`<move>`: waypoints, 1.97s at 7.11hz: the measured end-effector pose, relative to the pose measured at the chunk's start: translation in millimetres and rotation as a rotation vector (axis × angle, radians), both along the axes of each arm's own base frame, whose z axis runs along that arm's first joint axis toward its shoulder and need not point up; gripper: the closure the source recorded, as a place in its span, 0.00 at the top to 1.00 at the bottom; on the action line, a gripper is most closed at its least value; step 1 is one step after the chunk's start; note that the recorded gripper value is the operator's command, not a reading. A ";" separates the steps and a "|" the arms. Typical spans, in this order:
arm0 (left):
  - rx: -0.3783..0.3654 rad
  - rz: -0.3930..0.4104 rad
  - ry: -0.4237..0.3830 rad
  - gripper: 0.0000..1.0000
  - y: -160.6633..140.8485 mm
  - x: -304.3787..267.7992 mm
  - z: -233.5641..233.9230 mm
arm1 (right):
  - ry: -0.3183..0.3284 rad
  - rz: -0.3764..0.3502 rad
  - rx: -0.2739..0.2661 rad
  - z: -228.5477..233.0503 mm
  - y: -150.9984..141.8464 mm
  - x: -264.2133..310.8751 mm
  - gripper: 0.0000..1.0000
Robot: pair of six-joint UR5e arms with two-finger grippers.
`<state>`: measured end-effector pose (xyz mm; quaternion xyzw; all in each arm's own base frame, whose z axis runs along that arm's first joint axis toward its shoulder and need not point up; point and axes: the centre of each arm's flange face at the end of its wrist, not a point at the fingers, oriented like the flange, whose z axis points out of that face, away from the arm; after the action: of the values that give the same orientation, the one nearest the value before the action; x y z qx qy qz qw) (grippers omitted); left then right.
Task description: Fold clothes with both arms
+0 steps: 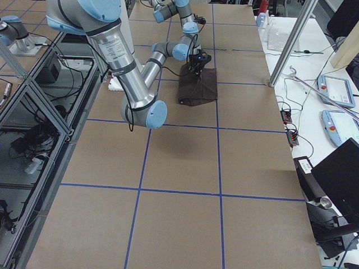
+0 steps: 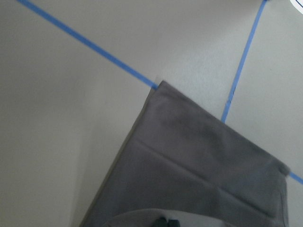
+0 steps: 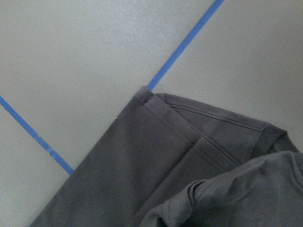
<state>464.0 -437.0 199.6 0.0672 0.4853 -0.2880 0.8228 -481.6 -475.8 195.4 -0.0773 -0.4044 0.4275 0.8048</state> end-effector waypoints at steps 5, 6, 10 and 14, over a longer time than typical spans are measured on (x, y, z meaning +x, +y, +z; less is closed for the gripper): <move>0.108 -0.021 -0.076 1.00 -154.0 14.2 73.3 | 0.011 -0.174 0.165 57.6 -193.8 23.9 1.00; 0.135 0.001 -0.061 1.00 -141.3 -2.6 74.4 | -0.002 -0.182 0.168 65.1 -198.8 44.3 1.00; 0.446 0.348 -0.195 1.00 -102.4 -139.0 154.0 | 0.079 -0.421 0.397 202.0 -200.7 221.3 1.00; 0.603 0.531 -0.271 1.00 -107.3 -343.4 262.4 | 0.183 -0.682 0.582 336.2 -150.3 418.4 1.00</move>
<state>120.6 -544.3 462.0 0.2146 0.4359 0.1004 0.8683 -63.2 -626.1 531.6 0.0614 -0.3862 0.0121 0.9203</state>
